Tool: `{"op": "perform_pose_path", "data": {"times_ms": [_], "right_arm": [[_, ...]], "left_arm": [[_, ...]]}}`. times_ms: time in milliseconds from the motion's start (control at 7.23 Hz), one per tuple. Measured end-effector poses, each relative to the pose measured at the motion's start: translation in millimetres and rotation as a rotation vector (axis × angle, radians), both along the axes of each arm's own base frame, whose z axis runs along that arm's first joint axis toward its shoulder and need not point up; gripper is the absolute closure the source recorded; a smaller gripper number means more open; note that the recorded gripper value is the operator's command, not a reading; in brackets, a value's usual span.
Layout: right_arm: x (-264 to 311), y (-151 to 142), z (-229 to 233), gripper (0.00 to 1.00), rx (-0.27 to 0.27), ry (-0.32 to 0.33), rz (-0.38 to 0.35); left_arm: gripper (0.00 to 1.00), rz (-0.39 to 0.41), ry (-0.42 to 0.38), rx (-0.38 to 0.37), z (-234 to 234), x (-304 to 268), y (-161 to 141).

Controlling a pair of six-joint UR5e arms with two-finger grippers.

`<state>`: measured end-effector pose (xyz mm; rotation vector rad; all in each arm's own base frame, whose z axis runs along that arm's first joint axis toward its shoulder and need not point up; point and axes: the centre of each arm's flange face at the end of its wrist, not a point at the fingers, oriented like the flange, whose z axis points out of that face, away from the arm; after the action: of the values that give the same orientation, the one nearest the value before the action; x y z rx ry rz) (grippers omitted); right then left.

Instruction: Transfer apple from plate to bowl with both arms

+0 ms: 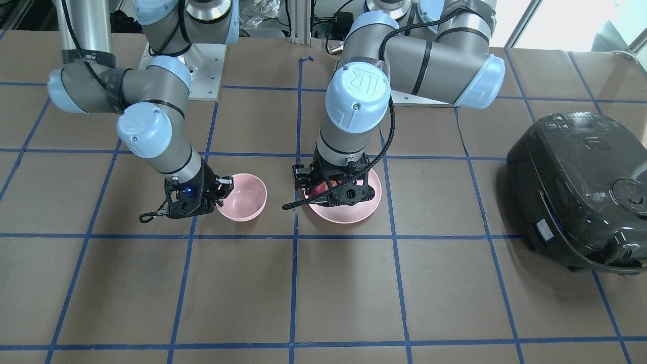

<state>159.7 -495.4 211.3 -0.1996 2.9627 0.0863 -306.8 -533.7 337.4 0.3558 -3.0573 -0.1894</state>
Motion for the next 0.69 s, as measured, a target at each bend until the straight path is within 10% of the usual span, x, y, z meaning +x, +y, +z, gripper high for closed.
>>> {"op": "perform_pose_path", "data": {"times_ms": [415,691], "right_arm": [[-1,9,1,0.03,0.039,0.009,-0.007],[-11,2,26,0.00,0.017,0.034,-0.023]], "left_arm": [[1.00,0.050,0.008,-0.019,-7,-28,7],[1.00,0.115,0.034,-0.025,-20,-61,15]]}}
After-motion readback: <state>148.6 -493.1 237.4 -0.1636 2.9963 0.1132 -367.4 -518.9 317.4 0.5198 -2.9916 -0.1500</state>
